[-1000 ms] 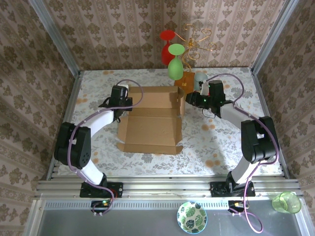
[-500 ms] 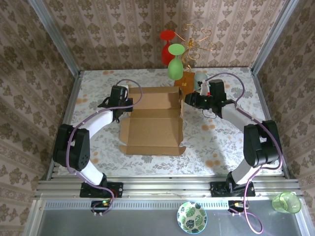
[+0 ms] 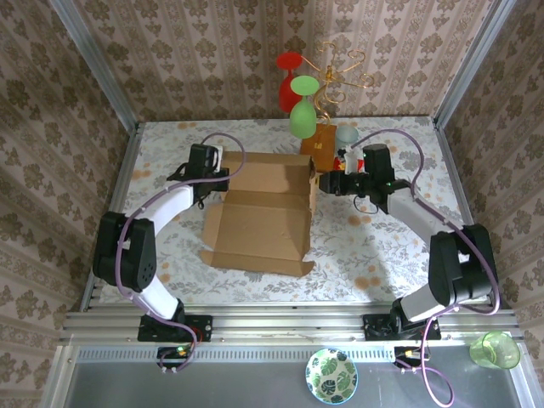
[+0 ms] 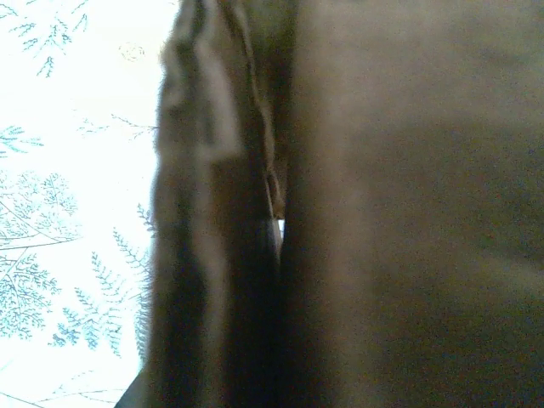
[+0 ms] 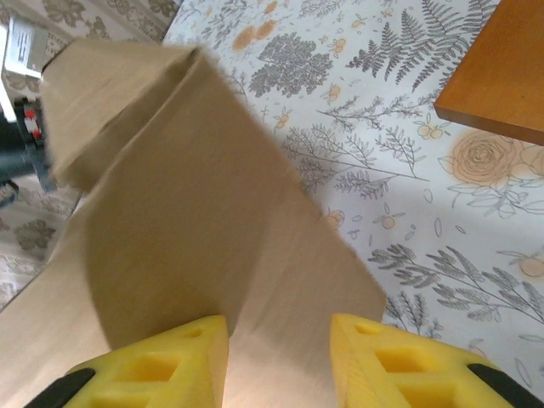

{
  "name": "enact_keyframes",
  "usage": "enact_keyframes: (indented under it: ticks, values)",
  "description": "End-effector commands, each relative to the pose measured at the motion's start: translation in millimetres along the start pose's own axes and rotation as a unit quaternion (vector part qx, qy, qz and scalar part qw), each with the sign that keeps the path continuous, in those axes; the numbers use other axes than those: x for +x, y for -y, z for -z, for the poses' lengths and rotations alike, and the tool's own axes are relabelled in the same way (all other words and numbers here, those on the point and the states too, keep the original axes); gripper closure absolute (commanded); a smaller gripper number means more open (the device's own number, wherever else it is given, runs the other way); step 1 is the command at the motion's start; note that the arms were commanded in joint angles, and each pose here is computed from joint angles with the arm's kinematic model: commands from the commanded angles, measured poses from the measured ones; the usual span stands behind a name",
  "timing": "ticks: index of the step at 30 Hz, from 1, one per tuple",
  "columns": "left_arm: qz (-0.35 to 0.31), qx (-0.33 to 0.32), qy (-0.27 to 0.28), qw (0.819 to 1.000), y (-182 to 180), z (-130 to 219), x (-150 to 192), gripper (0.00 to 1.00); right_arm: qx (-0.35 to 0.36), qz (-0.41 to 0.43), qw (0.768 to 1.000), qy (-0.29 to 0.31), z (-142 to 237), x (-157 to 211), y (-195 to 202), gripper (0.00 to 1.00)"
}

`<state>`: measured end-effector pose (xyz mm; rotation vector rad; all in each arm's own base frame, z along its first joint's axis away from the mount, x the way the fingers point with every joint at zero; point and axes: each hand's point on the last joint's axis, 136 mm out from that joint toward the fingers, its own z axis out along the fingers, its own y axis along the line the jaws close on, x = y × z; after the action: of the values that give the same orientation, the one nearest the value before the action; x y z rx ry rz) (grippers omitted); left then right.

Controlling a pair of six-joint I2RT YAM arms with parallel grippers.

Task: Fold the paper box

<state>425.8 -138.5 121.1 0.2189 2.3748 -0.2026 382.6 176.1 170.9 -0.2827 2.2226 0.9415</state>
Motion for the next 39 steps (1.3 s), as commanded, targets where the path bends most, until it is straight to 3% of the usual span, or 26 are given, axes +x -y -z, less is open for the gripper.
enact_keyframes:
  ticks: [1, 5, 11, 15, 21, 31, 39]
  values:
    - [-0.021, 0.032, -0.006, 0.999, 1.8, -2.4, -3.7, 1.0, -0.002, 0.07, 0.998, -0.002, 6.0, 11.7, 0.0, 0.6]
    - [-0.019, 0.083, -0.007, 0.996, 3.6, -3.8, -6.7, 1.0, -0.032, 0.09, 0.995, -0.012, 0.7, 21.9, -5.3, 0.55]
    - [-0.05, 0.141, 0.002, 0.989, 20.2, 3.4, -10.6, 1.0, -0.013, 0.122, 0.992, -0.004, -8.1, 8.6, 5.2, 0.51]
    - [-0.057, 0.142, -0.008, 0.988, 20.9, 1.0, -4.6, 1.0, -0.04, 0.13, 0.991, 0.002, -19.2, -11.6, -4.8, 0.47]
    - [-0.048, 0.142, -0.01, 0.989, 22.9, -1.6, -8.1, 1.0, -0.051, 0.159, 0.986, -0.015, -27.0, -13.8, -25.5, 0.47]
    - [-0.054, 0.138, -0.003, 0.989, 26.8, 1.2, -9.7, 1.0, 0.031, 0.177, 0.984, -0.019, -33.8, -18.3, -7.0, 0.49]
    - [-0.061, 0.133, -0.008, 0.989, 32.8, 3.0, -5.5, 1.0, 0.113, 0.205, 0.972, 0.022, -50.6, -26.7, 1.8, 0.47]
